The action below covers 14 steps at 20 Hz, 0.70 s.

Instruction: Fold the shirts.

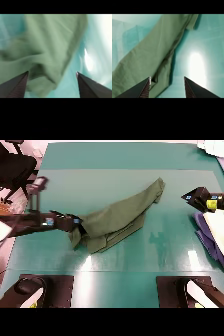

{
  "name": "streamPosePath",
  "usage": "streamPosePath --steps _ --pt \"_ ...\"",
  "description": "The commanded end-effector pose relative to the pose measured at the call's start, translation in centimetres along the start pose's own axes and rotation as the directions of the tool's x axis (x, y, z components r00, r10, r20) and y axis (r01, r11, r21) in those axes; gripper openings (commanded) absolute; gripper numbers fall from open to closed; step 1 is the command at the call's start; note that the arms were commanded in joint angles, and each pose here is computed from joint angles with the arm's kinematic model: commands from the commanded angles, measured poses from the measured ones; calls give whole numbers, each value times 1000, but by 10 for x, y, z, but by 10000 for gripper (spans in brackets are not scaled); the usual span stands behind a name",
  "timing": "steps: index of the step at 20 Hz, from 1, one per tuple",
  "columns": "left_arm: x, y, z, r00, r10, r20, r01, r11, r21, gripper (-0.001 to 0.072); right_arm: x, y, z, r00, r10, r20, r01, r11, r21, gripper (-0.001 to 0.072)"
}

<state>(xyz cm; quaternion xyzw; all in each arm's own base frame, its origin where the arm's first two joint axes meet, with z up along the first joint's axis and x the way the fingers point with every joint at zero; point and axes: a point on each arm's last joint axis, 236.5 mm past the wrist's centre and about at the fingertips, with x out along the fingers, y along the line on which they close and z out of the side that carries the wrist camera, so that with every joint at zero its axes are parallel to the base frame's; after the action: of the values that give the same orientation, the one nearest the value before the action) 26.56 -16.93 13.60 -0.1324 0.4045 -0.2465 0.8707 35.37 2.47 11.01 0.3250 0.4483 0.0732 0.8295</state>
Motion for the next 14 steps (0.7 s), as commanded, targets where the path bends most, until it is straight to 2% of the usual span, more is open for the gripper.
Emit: streamPosePath --steps 1,3,4,6,8,9,14 --pt "-44 48 -5 987 162 23 -159 983 -93 714 -3 -5 -17 1000 -8 16 8 1000 3 485" --pt "-58 73 -43 959 253 -129 -261 964 -54 713 0 -8 -21 1000 -9 12 9 1000 14 485" --pt "-60 78 -66 940 259 -220 -279 958 -65 713 2 -10 -23 1000 -13 4 12 1000 17 485" --pt "-48 66 -96 935 164 -316 -226 959 -171 712 5 -12 -24 1000 -11 -12 11 1000 28 485" --pt "-24 33 -108 949 -33 -313 -73 944 -321 712 10 -14 -26 999 -7 -32 9 999 41 485" --pt "-14 27 -114 948 -83 -307 -42 924 -380 713 12 -15 -29 999 -9 -48 11 999 44 485" --pt "13 50 -140 948 -65 -311 -110 850 -515 712 12 -16 -31 998 -11 -61 13 999 41 485"
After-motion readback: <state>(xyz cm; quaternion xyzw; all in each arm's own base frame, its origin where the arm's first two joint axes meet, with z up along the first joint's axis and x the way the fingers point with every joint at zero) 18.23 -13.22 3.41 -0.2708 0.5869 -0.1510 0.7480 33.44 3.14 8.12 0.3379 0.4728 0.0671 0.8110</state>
